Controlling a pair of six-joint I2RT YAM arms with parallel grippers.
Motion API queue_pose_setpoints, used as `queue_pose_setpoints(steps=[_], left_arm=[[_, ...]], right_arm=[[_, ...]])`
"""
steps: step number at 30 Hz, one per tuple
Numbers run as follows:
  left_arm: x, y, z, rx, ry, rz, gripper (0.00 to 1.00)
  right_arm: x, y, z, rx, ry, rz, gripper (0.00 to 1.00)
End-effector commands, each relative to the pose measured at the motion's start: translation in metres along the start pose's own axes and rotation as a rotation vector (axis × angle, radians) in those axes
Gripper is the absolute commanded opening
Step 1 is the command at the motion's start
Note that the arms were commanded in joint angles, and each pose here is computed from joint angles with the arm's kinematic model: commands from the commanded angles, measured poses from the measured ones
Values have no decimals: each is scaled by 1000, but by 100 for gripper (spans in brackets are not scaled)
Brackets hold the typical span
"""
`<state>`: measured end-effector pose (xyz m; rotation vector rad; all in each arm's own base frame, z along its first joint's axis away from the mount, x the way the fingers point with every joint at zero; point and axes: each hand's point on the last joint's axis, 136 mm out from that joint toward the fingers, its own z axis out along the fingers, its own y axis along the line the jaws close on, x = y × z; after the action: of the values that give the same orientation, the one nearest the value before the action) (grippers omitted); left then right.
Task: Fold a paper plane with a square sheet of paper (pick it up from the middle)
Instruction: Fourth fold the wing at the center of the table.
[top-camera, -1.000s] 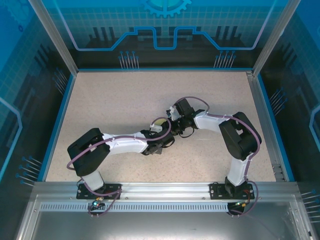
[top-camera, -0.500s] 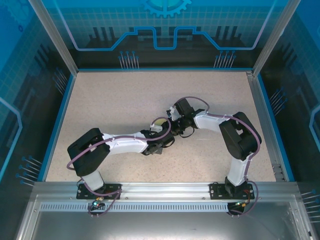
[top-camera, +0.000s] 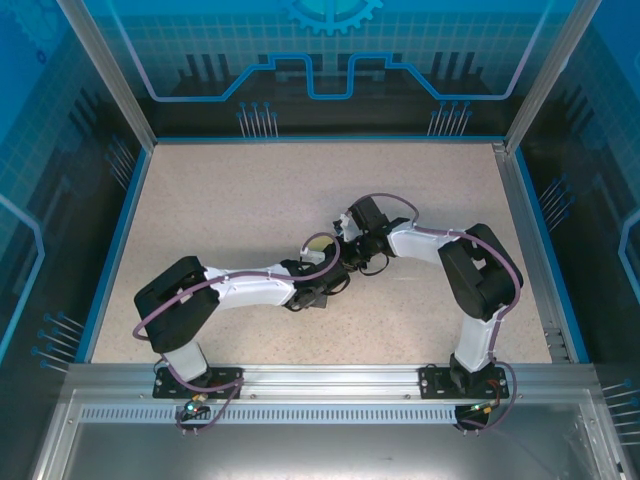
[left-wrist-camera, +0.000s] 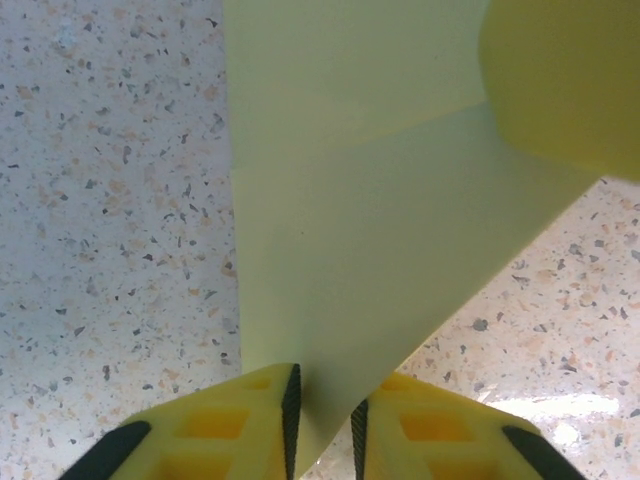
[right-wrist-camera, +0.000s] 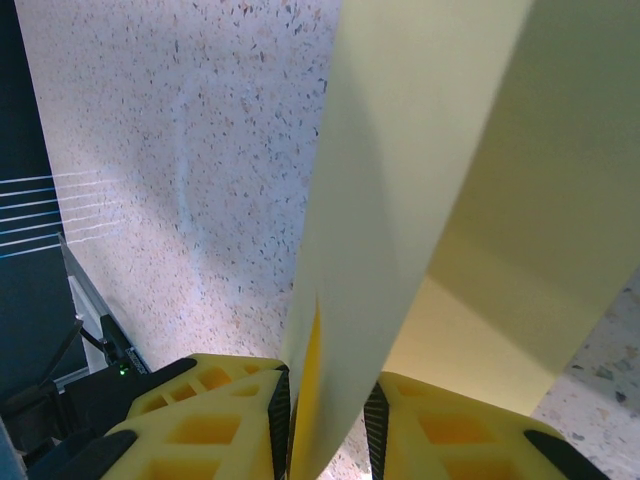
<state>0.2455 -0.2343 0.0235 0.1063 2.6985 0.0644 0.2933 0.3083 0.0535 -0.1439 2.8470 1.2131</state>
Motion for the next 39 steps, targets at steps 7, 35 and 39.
queue_pose_setpoints(steps=[7, 35, 39], left_arm=[[-3, -6, -8, 36, -13, -30, 20], [-7, 0, -5, 501, 76, -219, 1], [-6, 2, -2, 540, 94, -254, 1]], right_arm=[[-4, 4, 0, -9, 3, -14, 29], [-16, 29, -57, -52, -112, -97, 57], [-7, 40, -44, -84, -67, -130, 49]])
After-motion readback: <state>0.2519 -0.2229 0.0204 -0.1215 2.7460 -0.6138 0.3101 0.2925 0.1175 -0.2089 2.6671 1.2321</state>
